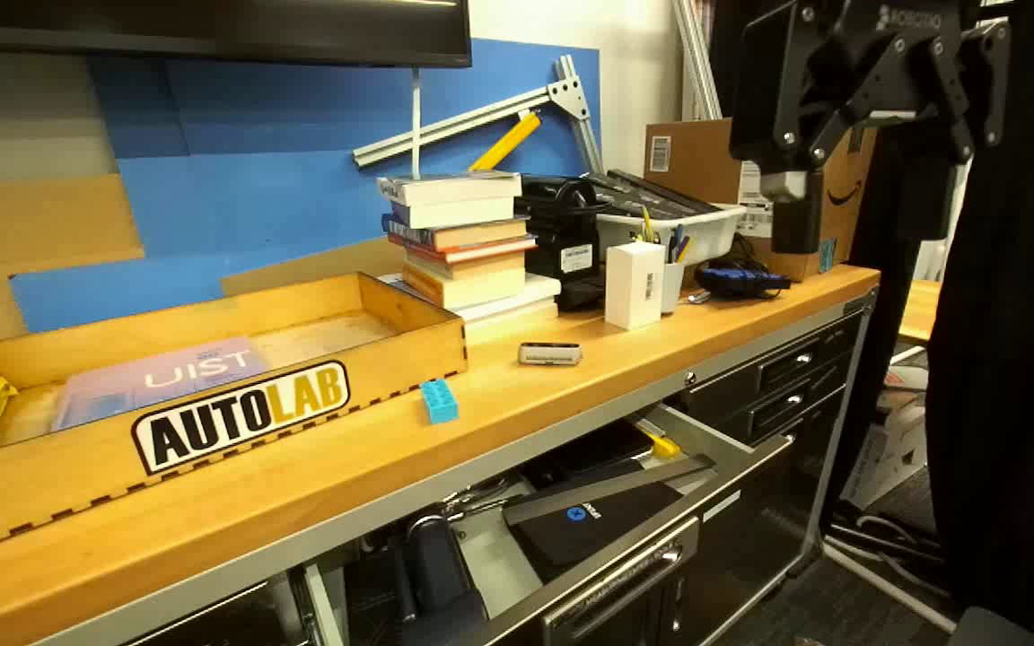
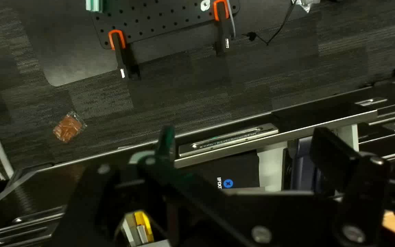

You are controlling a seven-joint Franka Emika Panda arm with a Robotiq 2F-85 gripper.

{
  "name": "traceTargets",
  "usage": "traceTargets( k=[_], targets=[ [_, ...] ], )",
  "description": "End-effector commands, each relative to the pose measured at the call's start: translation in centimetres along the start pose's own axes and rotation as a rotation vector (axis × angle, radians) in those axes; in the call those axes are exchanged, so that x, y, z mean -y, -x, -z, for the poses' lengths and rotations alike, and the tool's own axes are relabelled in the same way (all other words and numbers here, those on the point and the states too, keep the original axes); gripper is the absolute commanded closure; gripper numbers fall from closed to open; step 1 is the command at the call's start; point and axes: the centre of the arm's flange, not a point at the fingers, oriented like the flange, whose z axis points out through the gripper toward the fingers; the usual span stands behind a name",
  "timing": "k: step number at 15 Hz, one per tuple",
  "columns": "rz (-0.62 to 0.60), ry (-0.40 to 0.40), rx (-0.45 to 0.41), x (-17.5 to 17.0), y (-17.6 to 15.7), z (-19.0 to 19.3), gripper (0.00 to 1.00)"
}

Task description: Pick up the blue object and put it in the open drawer and close it

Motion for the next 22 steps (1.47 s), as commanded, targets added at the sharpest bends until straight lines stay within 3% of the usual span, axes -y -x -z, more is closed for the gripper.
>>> traceTargets(
  k=[1,20,22],
  targets=[
    [0.000,-0.002,-0.005,0.0,0.0,0.2,0.00],
    [0.002,-0.006,-0.020,0.0,0.1,0.8,0.00],
    [0.028,-0.016,-0.013,1.8,-3.1,1.5,0.00]
  ],
)
